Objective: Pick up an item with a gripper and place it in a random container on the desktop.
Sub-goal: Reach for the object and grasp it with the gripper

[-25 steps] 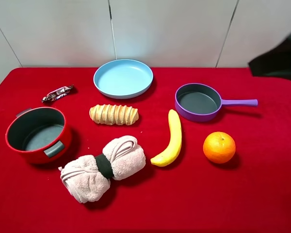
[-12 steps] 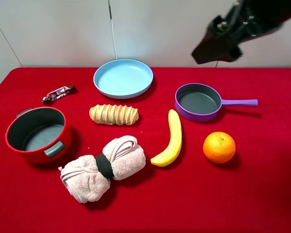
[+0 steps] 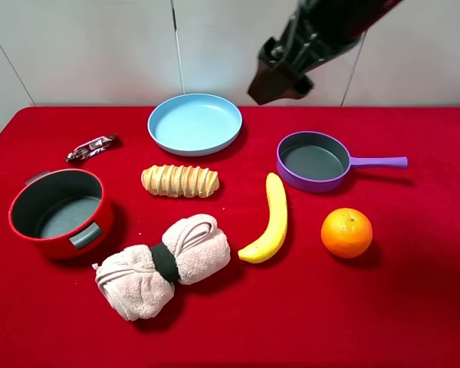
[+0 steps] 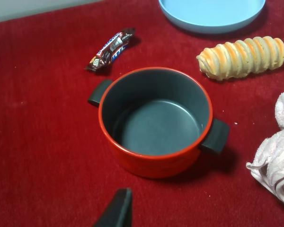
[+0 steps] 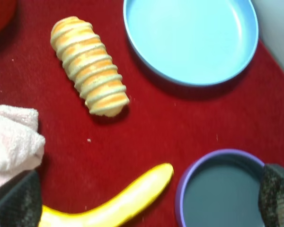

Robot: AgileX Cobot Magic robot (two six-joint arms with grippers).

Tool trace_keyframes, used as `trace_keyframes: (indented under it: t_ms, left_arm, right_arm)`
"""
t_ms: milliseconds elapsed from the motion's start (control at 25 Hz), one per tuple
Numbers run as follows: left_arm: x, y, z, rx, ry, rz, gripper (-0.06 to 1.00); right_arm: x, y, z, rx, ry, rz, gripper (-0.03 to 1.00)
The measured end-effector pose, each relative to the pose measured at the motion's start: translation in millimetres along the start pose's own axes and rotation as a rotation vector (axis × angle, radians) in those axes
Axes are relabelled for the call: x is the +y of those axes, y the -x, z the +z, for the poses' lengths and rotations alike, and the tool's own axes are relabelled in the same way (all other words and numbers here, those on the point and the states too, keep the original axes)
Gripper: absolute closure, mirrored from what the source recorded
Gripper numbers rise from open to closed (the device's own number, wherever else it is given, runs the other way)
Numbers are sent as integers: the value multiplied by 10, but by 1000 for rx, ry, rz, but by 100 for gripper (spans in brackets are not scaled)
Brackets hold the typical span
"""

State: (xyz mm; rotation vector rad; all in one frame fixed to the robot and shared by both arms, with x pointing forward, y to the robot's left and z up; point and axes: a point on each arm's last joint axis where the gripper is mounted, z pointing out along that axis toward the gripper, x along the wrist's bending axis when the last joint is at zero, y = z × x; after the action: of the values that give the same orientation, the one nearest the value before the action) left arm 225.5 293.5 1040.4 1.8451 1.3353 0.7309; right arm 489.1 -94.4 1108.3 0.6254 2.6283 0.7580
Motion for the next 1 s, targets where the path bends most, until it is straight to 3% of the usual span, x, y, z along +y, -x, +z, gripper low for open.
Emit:
trace_keyframes:
  t_ms: [560,1000]
  left_arm:
    - [0,0,0,0,0,0,-4]
    - [0,0,0,0,0,0,-4]
  right_arm:
    - [194,40,565,56,-41,-103,27]
    - [294,-219,1012,135,-68,-211,27]
